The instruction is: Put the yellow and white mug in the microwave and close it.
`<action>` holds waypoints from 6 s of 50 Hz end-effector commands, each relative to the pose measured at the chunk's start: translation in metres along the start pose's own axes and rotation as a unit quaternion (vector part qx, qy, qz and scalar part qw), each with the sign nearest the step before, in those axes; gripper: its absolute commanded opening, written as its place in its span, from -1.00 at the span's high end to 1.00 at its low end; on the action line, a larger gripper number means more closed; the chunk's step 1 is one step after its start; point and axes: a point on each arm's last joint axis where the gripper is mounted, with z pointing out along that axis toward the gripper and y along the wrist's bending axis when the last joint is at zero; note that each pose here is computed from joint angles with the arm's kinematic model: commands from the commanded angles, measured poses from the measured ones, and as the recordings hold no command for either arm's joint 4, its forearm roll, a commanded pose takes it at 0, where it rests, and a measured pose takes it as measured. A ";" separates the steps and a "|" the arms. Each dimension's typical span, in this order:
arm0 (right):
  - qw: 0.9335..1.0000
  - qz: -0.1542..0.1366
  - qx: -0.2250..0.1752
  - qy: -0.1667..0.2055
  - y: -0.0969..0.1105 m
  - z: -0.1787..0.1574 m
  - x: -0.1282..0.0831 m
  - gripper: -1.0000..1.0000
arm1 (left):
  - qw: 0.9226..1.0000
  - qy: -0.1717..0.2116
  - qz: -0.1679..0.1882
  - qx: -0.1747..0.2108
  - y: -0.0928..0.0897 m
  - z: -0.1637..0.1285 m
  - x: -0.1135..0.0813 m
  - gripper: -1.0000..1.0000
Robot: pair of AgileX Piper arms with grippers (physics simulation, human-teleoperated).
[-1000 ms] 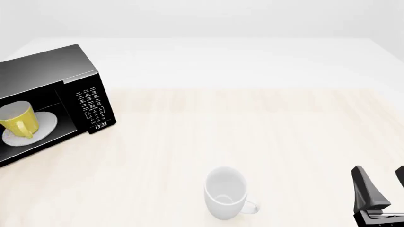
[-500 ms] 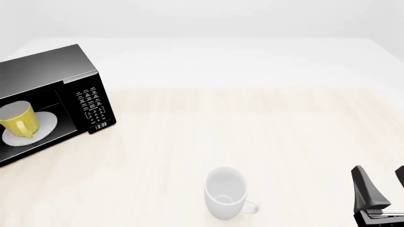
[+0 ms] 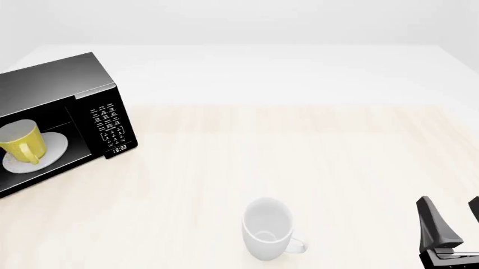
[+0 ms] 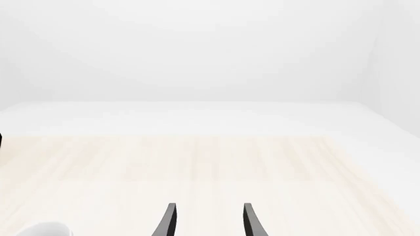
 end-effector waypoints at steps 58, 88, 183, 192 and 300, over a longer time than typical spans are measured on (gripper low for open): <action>1.000 0.000 0.000 0.000 0.000 0.000 0.000 -1.00 | 0.971 0.205 0.073 -0.096 0.082 0.110 0.150 -1.00; 1.000 0.000 0.000 0.000 0.000 0.000 0.000 -1.00 | 0.957 0.257 0.129 -0.022 0.050 0.096 0.201 -1.00; 1.000 0.000 0.000 0.000 0.000 0.000 0.000 -1.00 | 0.917 0.241 0.230 0.217 -0.062 0.039 0.220 -1.00; 1.000 0.000 0.000 0.000 0.000 0.000 0.000 -1.00 | 0.916 0.238 0.232 0.226 -0.073 0.045 0.220 -1.00; 1.000 0.000 0.000 0.000 0.000 0.000 0.000 -1.00 | 0.916 0.219 0.205 0.265 -0.105 0.039 0.207 -1.00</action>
